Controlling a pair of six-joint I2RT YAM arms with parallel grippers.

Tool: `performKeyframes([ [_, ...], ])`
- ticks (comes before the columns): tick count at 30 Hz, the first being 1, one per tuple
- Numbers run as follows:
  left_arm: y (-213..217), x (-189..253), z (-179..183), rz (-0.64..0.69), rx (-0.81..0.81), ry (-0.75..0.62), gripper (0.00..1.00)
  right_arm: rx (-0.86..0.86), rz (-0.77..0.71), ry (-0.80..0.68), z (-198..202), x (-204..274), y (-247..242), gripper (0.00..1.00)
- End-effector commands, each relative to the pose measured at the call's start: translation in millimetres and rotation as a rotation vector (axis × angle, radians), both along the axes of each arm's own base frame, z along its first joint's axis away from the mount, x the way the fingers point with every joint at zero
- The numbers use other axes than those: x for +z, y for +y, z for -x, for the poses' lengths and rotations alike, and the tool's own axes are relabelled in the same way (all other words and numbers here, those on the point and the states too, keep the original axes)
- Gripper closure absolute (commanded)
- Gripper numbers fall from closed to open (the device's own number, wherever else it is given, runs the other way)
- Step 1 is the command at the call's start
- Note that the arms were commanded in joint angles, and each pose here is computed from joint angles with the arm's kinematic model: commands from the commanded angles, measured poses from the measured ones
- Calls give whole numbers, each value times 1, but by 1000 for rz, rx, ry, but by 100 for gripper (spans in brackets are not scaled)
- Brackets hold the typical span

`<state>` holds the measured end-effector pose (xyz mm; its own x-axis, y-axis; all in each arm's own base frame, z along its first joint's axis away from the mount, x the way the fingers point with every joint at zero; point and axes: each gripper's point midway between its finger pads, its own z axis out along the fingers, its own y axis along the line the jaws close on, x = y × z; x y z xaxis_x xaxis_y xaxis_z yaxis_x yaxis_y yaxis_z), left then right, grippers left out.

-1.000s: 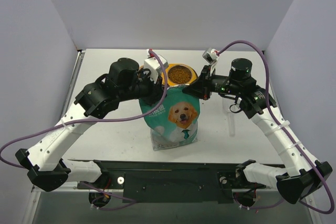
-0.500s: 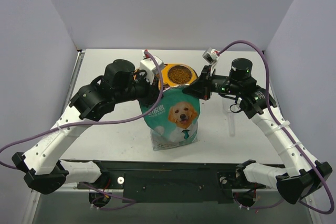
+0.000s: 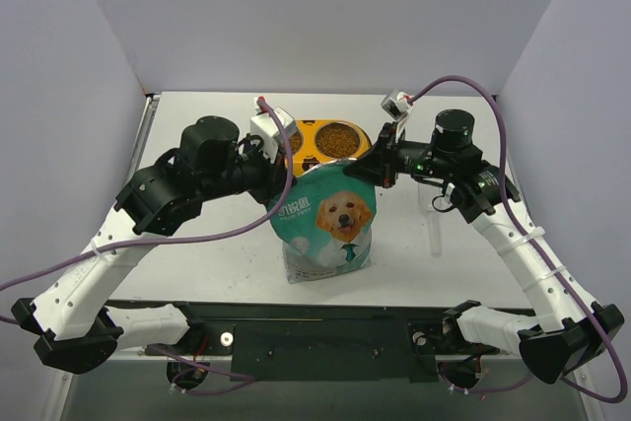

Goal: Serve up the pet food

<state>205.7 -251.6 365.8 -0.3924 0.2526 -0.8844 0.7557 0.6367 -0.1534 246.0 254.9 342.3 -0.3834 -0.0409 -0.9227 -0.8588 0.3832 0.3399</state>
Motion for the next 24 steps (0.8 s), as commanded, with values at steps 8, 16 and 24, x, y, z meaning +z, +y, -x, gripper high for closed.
performKeyframes([
  [8, 18, -20, 5, -43, 33, 63, 64, -72, -42, -154, -13, 34, -13, 100],
  [16, 29, -32, 11, -69, 43, 93, 90, -69, -44, -158, -12, 36, -13, 100],
  [24, 43, -18, 7, -25, 93, 50, 100, -66, -45, -158, -12, 36, -13, 100],
])
